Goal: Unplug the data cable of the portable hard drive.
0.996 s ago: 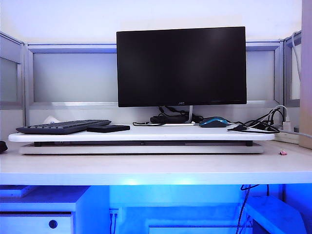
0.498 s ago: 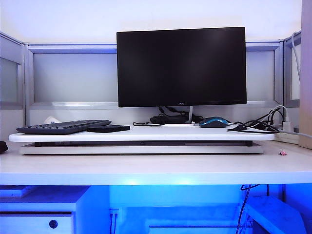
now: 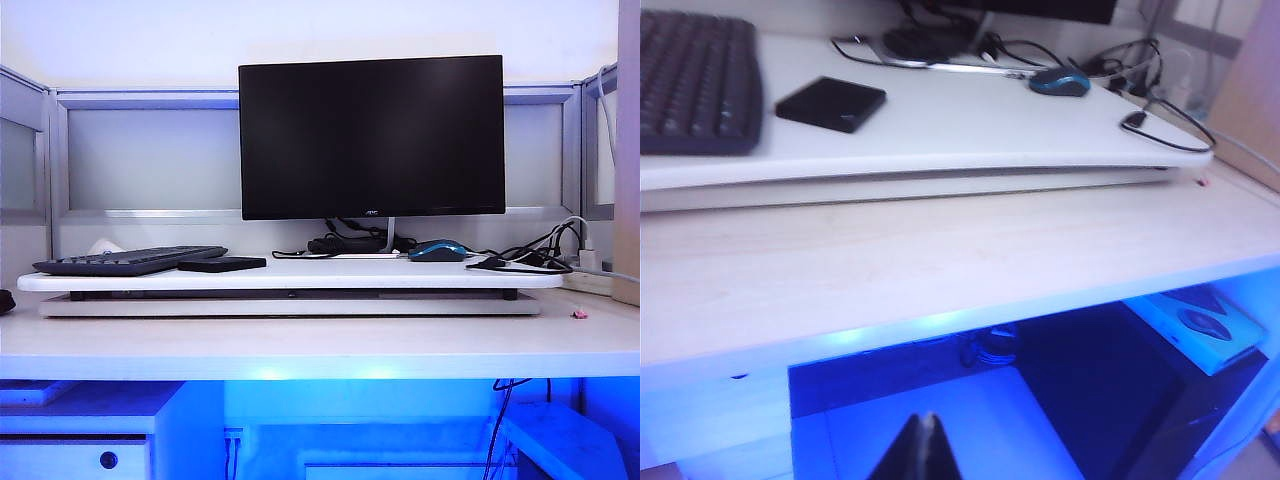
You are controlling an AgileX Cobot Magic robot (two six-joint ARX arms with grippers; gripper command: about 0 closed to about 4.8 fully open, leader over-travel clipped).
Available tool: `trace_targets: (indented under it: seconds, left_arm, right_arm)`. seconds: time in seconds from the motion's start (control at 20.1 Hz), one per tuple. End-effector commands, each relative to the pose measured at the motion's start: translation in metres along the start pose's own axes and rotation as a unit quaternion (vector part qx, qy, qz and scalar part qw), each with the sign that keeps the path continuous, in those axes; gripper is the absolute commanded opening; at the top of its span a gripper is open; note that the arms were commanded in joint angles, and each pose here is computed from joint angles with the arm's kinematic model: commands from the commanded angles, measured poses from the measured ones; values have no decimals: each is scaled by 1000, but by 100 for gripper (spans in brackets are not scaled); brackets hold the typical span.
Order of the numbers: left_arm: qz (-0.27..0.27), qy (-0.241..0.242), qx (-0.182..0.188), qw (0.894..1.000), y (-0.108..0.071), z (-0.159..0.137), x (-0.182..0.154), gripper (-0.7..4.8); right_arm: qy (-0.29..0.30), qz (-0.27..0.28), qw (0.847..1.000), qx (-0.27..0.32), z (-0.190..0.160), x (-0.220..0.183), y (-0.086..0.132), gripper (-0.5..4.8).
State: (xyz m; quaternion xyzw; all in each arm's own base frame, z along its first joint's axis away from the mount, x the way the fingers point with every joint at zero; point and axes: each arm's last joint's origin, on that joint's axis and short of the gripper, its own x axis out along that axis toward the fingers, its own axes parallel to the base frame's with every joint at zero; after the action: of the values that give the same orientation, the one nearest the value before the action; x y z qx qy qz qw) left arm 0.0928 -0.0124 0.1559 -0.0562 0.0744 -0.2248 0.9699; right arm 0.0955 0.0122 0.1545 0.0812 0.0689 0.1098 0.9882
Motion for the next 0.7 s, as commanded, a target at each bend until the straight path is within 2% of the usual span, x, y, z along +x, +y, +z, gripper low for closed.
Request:
trace_targets:
  seconds: [0.05,0.7]
  left_arm:
    - [-2,16,-9,1000,0,-3,0,-4]
    - [-2,16,-9,1000,0,-3,0,-4]
  right_arm:
    - [2,2,1000,-1,0,0,0,-8]
    - [3,4,1000,0,0,0,0,-8]
